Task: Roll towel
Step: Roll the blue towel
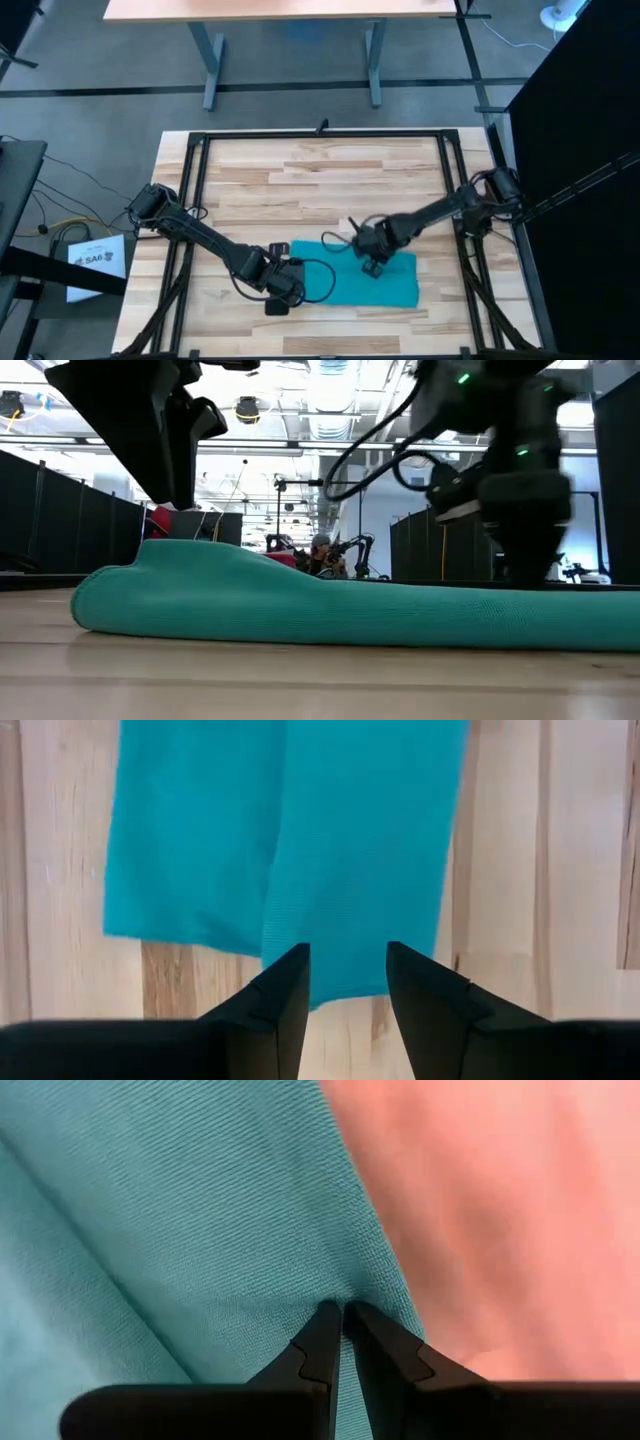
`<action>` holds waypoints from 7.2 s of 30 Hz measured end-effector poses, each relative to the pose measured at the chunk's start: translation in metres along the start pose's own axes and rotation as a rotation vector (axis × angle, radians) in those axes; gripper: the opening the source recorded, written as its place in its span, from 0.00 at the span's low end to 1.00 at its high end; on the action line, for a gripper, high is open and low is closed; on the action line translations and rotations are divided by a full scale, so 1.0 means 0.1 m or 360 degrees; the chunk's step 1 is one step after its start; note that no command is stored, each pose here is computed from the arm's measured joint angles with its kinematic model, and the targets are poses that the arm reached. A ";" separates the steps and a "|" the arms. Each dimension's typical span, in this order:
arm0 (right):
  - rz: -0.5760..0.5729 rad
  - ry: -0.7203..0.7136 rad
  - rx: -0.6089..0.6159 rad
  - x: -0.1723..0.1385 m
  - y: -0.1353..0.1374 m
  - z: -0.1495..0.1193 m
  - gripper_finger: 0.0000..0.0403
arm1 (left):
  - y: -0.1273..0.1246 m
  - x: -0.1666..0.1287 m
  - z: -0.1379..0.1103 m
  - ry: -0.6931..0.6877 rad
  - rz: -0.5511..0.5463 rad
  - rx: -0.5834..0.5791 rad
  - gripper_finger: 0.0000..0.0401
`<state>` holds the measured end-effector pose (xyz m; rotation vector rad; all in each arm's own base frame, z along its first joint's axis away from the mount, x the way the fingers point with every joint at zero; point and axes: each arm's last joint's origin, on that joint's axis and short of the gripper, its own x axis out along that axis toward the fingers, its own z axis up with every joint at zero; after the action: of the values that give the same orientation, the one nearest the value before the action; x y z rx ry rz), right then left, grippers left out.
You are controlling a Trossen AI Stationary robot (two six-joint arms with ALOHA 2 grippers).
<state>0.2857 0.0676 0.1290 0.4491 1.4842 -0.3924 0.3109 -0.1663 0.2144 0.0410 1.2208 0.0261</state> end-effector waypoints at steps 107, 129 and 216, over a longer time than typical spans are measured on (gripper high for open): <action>0.0385 -0.0050 0.0438 -0.34 -0.49 -1.22 0.02 | 0.77 0.04 0.16 0.0227 0.0306 0.0111 0.37; 0.0294 0.0023 0.0564 -0.47 -0.62 -1.41 0.00 | 0.77 0.05 0.16 0.0245 0.0267 0.0097 0.37; -0.0332 -0.0013 -0.0833 -0.15 0.23 -1.65 0.50 | -0.33 0.74 0.81 0.0008 0.0239 -0.0123 0.55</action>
<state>0.1554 0.1718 0.1391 -0.1239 1.5615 -0.1551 0.4125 -0.1971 0.1715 0.0654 1.2185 0.2045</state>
